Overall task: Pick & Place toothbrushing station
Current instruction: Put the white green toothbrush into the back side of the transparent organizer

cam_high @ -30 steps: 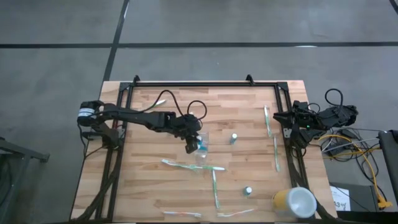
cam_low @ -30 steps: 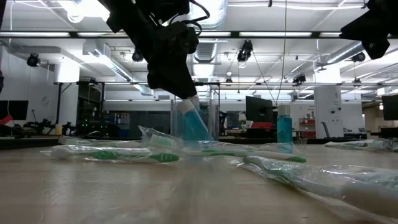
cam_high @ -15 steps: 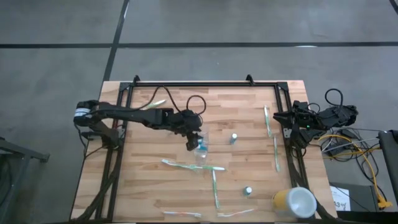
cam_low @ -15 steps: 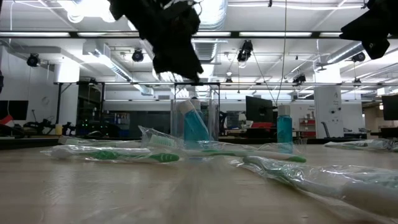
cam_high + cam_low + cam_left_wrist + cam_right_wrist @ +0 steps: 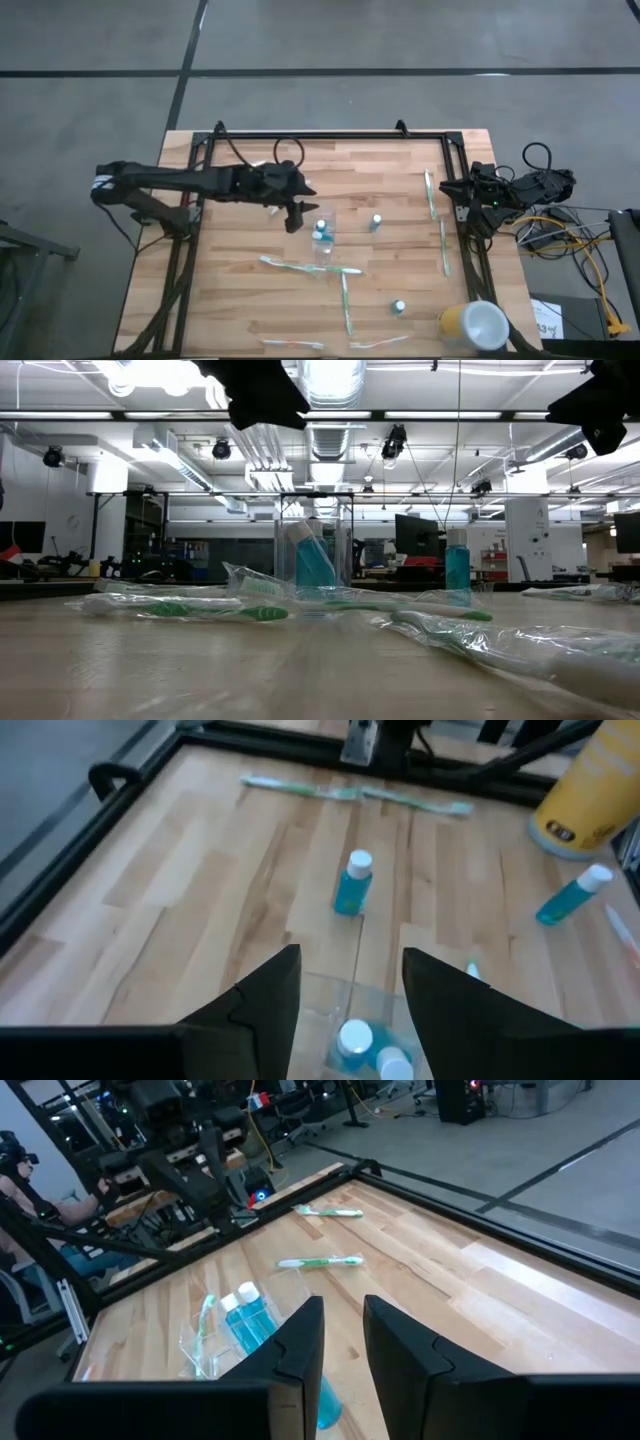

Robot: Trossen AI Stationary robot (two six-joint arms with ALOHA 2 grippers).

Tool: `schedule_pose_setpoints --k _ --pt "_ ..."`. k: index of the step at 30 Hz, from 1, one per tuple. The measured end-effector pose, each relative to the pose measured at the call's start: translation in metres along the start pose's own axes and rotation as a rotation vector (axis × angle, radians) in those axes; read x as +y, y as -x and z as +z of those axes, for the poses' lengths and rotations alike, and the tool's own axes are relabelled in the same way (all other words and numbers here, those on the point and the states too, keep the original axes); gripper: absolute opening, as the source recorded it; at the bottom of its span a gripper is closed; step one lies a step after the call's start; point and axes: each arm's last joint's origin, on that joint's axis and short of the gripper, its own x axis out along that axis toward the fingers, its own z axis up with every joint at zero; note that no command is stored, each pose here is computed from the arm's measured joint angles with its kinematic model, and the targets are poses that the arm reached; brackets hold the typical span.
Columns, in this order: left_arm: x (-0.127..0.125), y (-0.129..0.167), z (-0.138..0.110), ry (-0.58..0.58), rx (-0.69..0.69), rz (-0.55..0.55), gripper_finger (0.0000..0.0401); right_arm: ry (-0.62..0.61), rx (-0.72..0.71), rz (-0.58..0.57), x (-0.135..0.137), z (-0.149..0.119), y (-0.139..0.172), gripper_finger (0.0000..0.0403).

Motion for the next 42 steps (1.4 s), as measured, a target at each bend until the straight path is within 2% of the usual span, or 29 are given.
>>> schedule_pose_setpoints --k 5,12,17,22,27,33,39,42 --pt "0.003 0.009 -0.01 0.013 -0.015 -0.001 0.0181 0.0 0.0 0.0 0.0 0.0 0.0 0.008" --pt "0.006 0.017 -0.026 0.119 -0.028 -0.005 0.0181 0.0 0.0 0.0 0.0 0.0 0.0 0.0071" --pt "0.009 0.022 -0.04 0.09 -0.024 -0.01 0.0181 0.0 0.0 0.0 0.0 0.0 0.0 0.0069" --pt "0.007 0.026 -0.056 0.005 -0.015 -0.1 0.0181 0.0 0.0 0.0 0.0 0.0 0.0 0.0075" --pt "0.01 0.026 -0.075 0.058 0.009 -0.14 0.0181 0.0 0.0 0.0 0.0 0.0 0.0 0.008" --pt "0.009 0.024 -0.094 0.143 0.071 -0.236 0.0181 0.0 0.0 0.0 0.0 0.0 0.0 0.0072" --pt "0.002 0.022 -0.109 0.123 0.127 -0.298 0.0181 0.0 0.0 0.0 0.0 0.0 0.0 0.0069" --pt "-0.003 0.023 -0.119 0.13 0.19 -0.284 0.0181 0.0 0.0 0.0 0.0 0.0 0.0 0.0073"
